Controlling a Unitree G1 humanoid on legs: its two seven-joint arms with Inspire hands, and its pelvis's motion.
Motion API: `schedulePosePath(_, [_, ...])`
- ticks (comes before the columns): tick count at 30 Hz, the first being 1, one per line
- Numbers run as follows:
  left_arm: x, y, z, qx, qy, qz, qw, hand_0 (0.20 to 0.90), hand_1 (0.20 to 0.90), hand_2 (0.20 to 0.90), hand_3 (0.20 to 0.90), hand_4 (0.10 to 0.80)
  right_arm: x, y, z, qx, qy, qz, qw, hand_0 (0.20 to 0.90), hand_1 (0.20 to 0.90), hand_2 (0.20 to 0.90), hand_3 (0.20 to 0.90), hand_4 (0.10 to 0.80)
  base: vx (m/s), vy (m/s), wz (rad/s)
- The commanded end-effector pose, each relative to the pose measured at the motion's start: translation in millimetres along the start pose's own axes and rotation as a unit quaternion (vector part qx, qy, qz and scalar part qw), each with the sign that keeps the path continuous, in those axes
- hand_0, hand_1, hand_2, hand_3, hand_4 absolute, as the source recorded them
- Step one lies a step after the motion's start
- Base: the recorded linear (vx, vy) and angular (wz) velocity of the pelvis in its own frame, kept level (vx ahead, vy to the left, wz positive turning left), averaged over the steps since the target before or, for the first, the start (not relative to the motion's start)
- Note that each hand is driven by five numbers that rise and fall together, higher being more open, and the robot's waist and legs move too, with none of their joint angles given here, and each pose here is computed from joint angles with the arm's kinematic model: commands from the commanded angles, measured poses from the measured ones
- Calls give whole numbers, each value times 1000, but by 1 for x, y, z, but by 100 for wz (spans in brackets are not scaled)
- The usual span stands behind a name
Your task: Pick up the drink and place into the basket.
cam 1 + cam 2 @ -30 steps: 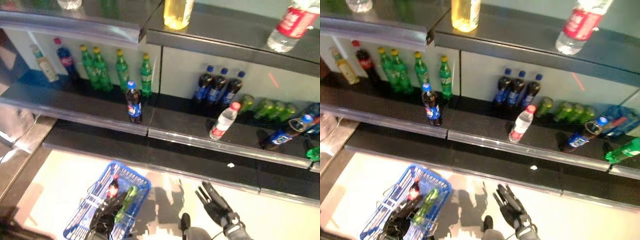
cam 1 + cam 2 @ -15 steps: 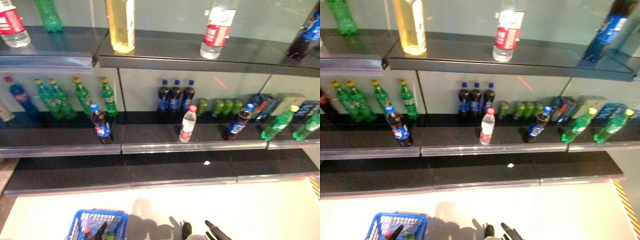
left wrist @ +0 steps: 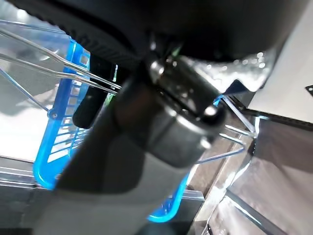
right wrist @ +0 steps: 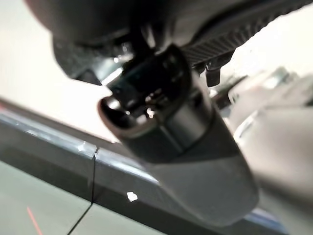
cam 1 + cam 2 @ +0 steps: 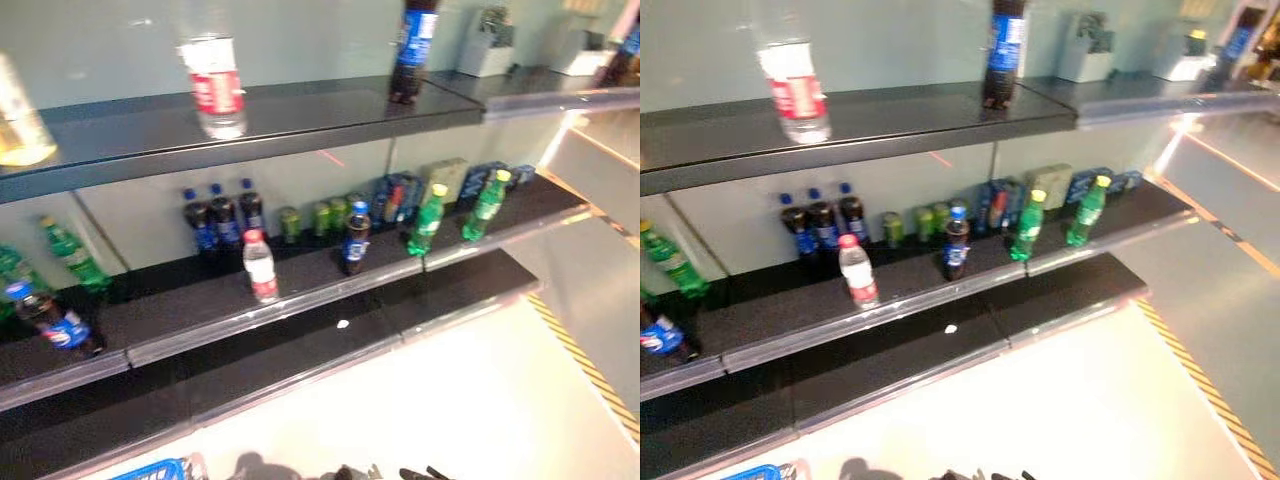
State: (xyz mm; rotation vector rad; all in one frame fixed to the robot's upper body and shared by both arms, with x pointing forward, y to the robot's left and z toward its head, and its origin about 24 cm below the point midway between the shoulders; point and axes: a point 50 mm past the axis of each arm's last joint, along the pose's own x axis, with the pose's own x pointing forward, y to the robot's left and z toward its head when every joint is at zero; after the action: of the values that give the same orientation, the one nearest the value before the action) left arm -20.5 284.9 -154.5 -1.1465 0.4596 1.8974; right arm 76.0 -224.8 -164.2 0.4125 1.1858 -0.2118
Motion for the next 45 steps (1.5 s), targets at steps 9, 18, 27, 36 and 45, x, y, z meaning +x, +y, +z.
schedulePosePath(9, [7,42,68,-144,-115,80,980,300,300,300,200,100,9,35,46,-88,-18,51,995,900,900,900,900,800,341,-109,-116])
schedulePosePath(18, [5,43,71,-189,-129,117,966,300,300,300,200,100,14,57,32,-79,0,71,994,900,900,900,900,800,398,-52,-62])
schedulePosePath(27, [5,13,71,-195,-125,105,967,300,300,300,200,100,15,69,39,-94,-33,99,990,900,900,900,900,800,399,-113,6])
schedulePosePath(36, [5,12,55,-220,-107,92,965,300,300,300,200,100,16,73,49,-105,-34,89,990,900,900,900,900,800,346,-363,42])
schedulePosePath(45, [5,49,55,-197,-96,119,968,300,300,300,200,100,12,58,63,-117,-43,78,989,900,900,900,900,800,251,-385,19])
